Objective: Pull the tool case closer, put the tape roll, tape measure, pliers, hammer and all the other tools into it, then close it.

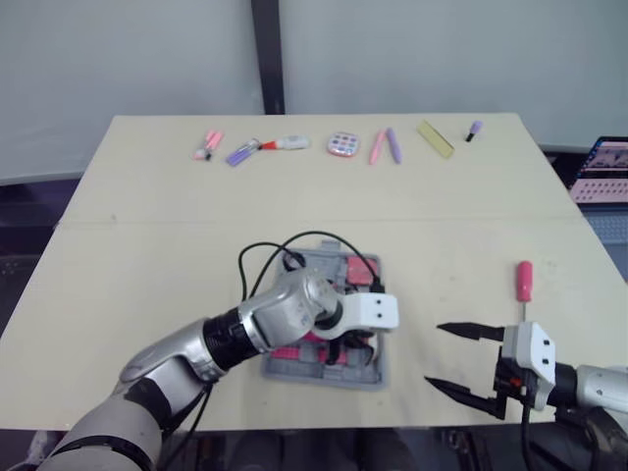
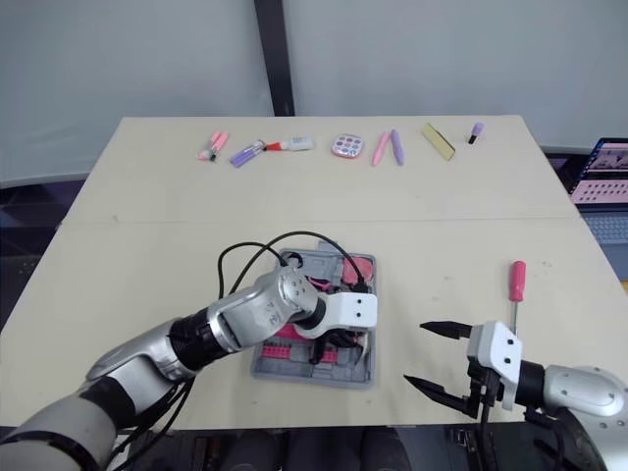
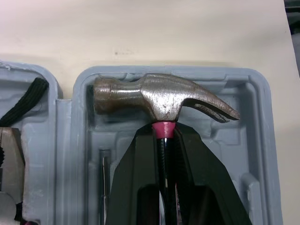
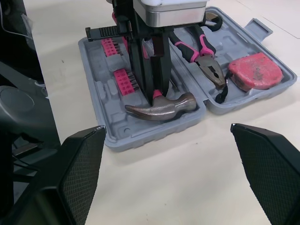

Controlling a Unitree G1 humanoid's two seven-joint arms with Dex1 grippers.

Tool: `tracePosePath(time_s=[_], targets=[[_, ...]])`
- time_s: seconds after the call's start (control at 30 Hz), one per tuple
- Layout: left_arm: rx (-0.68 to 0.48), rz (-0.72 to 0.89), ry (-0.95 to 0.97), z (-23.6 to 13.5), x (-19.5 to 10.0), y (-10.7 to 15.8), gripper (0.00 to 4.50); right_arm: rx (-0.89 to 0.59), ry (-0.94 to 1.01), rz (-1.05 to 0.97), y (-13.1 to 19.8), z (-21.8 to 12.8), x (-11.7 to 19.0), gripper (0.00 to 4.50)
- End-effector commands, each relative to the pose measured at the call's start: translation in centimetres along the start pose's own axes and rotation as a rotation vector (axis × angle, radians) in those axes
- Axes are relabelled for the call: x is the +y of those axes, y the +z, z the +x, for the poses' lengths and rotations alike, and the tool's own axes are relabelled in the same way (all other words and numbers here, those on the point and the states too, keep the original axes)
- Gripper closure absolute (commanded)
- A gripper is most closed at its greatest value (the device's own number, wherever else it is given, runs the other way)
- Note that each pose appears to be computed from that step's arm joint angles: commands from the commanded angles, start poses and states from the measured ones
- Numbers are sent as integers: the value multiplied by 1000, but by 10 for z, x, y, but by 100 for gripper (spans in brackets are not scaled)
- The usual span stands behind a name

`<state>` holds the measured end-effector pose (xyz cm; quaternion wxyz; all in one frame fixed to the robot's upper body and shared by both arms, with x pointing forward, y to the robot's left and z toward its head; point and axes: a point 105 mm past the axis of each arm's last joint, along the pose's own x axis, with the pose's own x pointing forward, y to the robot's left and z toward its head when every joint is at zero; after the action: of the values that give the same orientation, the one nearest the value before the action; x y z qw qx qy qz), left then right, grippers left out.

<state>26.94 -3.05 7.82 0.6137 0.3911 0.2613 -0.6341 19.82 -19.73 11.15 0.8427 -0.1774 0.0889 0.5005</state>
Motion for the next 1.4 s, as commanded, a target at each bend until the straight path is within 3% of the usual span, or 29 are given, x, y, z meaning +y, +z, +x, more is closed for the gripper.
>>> tracePosePath(time_s=[0.03,0.7,0.93,1.07,1.17,1.3,1.4], targets=[[-24,40,5,-1,-1,9,447,-30,-13,-31,11,-2,-1,0],[-2,22,-7,-1,-1,3,447,-38,-21,-32,10,1,-3,0],[-38,-46,-41,-13,-5,14,127,-40,-17,-34,10,1,-5,0],[-97,-110,-54,-22,-6,27,127,-44,-12,-36,10,3,-6,0],[-173,-169,-48,-31,-5,42,222,-48,-7,-38,11,5,-8,0],[-304,-221,-25,-46,2,58,428,-52,-4,-40,12,6,-9,0],[-520,-229,40,-69,22,67,445,-69,3,-39,15,6,-8,0]])
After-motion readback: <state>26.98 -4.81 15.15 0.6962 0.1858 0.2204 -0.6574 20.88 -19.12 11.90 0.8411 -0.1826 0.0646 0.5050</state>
